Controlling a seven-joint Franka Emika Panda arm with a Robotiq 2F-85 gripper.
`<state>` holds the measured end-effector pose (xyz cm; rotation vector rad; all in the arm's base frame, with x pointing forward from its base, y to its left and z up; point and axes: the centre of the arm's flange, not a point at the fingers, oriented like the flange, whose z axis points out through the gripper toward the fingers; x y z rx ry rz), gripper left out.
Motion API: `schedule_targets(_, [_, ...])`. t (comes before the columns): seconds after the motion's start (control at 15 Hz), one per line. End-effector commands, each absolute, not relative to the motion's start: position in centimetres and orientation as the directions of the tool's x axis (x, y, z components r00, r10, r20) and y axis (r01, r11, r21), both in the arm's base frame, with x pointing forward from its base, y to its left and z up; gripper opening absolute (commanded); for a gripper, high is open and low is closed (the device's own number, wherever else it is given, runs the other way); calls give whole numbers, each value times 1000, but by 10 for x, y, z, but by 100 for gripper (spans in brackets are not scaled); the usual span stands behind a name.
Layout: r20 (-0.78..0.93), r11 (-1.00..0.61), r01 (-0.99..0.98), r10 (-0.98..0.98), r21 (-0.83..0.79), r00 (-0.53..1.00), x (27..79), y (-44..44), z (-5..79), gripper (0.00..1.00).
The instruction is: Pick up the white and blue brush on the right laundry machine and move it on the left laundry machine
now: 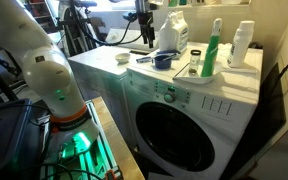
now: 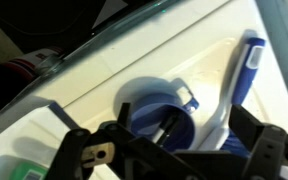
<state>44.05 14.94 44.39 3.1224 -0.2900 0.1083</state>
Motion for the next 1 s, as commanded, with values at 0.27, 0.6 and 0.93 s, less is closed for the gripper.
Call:
schedule_targets(0.27, [58,-958,-279,-283,-70,957,451,231,444,100])
schedule_targets(0.6, [79,-959,-275,-280,-72,957,455,239,432,100])
schedule_targets(0.93, [181,-973,-194,-214,-122,960,468,254,410,100])
